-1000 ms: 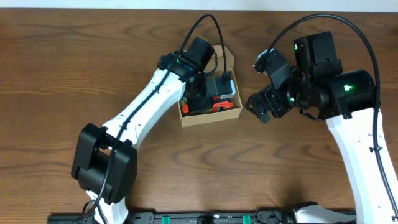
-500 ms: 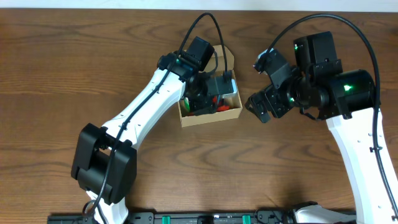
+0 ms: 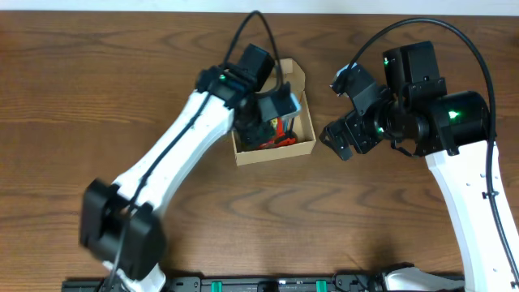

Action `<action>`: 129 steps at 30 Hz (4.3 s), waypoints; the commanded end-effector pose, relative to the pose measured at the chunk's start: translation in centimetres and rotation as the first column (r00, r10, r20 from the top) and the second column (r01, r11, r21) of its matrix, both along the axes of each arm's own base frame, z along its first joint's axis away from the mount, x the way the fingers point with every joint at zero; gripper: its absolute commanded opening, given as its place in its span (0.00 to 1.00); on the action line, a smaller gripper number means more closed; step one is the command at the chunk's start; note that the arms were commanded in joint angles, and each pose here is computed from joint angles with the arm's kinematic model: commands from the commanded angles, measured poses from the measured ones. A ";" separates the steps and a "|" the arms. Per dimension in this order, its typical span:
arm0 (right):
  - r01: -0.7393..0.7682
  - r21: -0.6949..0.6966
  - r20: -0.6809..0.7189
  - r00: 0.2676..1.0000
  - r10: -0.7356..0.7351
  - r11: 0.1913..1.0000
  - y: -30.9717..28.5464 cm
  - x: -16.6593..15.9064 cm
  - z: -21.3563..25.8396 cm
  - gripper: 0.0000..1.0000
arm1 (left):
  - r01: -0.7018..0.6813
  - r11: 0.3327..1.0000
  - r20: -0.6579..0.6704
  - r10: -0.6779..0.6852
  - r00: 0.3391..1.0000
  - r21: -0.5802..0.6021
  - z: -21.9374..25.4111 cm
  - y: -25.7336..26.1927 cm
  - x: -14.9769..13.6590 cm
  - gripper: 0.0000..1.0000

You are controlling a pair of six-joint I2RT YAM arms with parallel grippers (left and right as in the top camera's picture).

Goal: Pack container
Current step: 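Carry the red box cutter into the box and release it, then move the left gripper to the black marker and grasp it, then carry the black marker into the box and release it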

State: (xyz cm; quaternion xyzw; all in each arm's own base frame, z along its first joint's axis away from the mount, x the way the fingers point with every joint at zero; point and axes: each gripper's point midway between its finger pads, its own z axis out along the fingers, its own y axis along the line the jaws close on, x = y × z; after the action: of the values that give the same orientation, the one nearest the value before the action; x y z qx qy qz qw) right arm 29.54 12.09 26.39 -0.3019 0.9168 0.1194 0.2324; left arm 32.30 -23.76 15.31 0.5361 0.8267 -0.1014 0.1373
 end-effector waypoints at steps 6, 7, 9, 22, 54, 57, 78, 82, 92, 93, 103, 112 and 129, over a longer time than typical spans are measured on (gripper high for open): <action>-0.007 -0.005 0.017 1.000 0.007 1.000 -0.2 -0.2 0.3 0.99 | -0.208 0.975 0.011 0.208 0.978 0.073 5.7 7.8 -2.4 0.67; -0.008 -0.005 0.017 1.000 0.008 1.000 -0.2 -0.2 0.3 0.99 | -0.237 0.967 -0.011 0.239 0.971 0.088 5.8 9.1 -2.9 0.67; -0.007 -0.005 0.017 1.000 0.007 1.000 -0.2 -0.2 0.3 0.99 | -0.298 0.948 -0.045 0.305 0.951 0.108 5.8 11.0 -3.3 0.68; -0.008 -0.005 0.017 1.000 0.008 1.000 -0.2 -0.2 0.3 0.99 | -0.506 0.839 -0.167 0.538 0.826 0.203 -2.4 16.9 -4.0 0.75; -0.007 -0.005 0.017 1.000 0.007 1.000 -0.2 -0.2 0.3 0.99 | -0.613 0.766 0.003 0.624 0.781 0.194 -13.7 19.0 -3.3 0.96; -0.008 -0.005 0.017 1.000 0.008 1.000 -0.2 -0.2 0.3 0.99 | -0.618 0.767 0.024 0.624 0.781 0.171 -14.0 18.8 -2.8 0.96; -0.007 -0.005 0.017 1.000 0.007 1.000 -0.2 -0.2 0.3 0.99 | -0.608 0.766 -0.012 0.623 0.782 0.207 -16.2 18.9 -3.2 0.81; -0.007 -0.005 0.017 1.000 0.007 1.000 -0.2 -0.2 0.3 0.99 | -0.608 0.766 -0.012 0.624 0.782 0.207 -16.2 18.9 -3.2 0.68; -0.007 -0.005 0.017 1.000 0.007 1.000 -0.2 -0.2 0.3 0.99 | -0.631 0.749 -0.015 0.646 0.763 0.203 -16.2 18.9 -3.2 0.43; -0.007 -0.005 0.017 1.000 0.007 1.000 -0.2 -0.2 0.3 0.99 | -0.631 0.749 -0.015 0.647 0.763 0.203 -16.2 18.9 -3.2 0.41; -0.007 -0.005 0.017 1.000 0.007 1.000 -0.2 -0.2 0.3 0.99 | -0.705 0.688 -0.011 0.717 0.697 0.170 -15.6 18.7 -2.1 0.16; -0.007 -0.005 0.017 1.000 0.007 1.000 -0.2 -0.2 0.3 0.99 | -0.726 0.675 0.009 0.732 0.682 0.130 -11.8 18.1 0.4 0.06; -0.008 -0.005 0.017 1.000 0.008 1.000 -0.2 -0.2 0.3 0.99 | -0.121 0.981 0.191 0.149 0.970 -0.150 1.8 1.4 3.3 0.06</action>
State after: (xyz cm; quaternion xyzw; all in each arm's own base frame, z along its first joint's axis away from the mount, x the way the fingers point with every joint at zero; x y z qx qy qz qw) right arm 29.56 12.04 26.37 -0.3016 0.9172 0.1178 0.2322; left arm 37.41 -18.17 16.04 0.3748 0.8908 -0.0683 0.2476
